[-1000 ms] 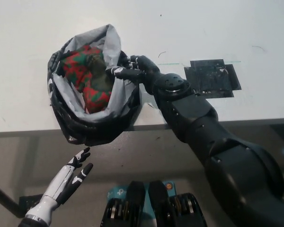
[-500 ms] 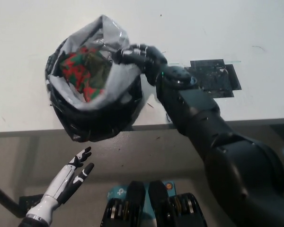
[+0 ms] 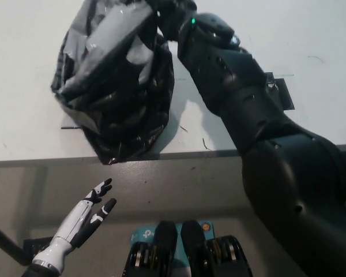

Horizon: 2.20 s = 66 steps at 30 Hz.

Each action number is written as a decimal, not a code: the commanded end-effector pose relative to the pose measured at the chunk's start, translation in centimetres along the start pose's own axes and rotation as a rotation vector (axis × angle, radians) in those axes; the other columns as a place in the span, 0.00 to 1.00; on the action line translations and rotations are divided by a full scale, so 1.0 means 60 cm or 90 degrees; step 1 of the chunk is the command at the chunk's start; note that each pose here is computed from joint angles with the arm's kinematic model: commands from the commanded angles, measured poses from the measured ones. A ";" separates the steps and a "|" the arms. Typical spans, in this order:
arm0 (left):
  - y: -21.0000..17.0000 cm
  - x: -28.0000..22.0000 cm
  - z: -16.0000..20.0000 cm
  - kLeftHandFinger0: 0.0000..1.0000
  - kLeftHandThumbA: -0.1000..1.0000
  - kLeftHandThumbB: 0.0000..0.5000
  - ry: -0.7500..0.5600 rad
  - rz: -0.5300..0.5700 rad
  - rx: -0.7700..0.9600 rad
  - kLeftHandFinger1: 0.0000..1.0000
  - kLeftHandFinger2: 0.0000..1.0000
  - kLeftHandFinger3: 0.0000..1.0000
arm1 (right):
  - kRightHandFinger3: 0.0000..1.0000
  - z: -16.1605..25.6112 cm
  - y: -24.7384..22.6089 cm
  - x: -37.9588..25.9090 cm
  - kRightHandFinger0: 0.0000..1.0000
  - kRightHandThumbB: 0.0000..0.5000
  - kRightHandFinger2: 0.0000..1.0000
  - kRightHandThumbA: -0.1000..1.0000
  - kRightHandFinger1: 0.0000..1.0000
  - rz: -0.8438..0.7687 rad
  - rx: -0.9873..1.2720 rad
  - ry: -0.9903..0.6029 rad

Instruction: The robot uses its right hand to pick up a bag of coffee beans and puts it in the black plastic bag, then the robot grabs the top of the bag and lifts it.

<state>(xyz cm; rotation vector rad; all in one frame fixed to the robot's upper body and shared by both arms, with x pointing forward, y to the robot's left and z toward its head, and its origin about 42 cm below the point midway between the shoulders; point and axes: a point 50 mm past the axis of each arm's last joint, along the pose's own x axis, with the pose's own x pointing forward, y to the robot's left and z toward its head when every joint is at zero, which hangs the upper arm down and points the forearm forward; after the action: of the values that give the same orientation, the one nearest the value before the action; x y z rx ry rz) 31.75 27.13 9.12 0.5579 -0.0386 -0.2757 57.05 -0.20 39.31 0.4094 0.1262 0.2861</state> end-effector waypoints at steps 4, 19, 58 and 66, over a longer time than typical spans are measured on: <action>0.015 0.018 0.018 1.00 1.00 0.38 -0.044 -0.002 0.013 1.00 1.00 1.00 | 1.00 0.112 0.059 -0.010 0.00 0.25 0.77 0.00 0.20 0.041 0.020 -0.085; 0.005 0.016 0.020 1.00 1.00 0.35 -0.035 -0.013 0.013 1.00 1.00 1.00 | 0.50 0.257 0.133 -0.043 0.00 0.27 0.78 0.00 0.23 0.094 0.055 -0.176; -0.015 0.016 0.024 1.00 1.00 0.35 -0.043 -0.041 0.036 1.00 1.00 1.00 | 0.76 0.290 0.189 -0.058 0.00 0.19 0.75 0.00 0.22 0.123 0.079 -0.195; -0.018 0.016 0.031 1.00 0.99 0.30 -0.053 -0.048 0.027 1.00 1.00 1.00 | 0.76 0.226 0.193 -0.042 0.00 0.23 0.72 0.00 0.23 0.118 0.076 -0.163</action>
<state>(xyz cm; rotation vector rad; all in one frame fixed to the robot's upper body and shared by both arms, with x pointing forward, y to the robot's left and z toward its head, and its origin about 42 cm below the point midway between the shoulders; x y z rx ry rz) 31.84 25.41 8.80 0.5836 -0.0451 -0.3422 55.67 2.68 52.22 0.5383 0.0114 0.3669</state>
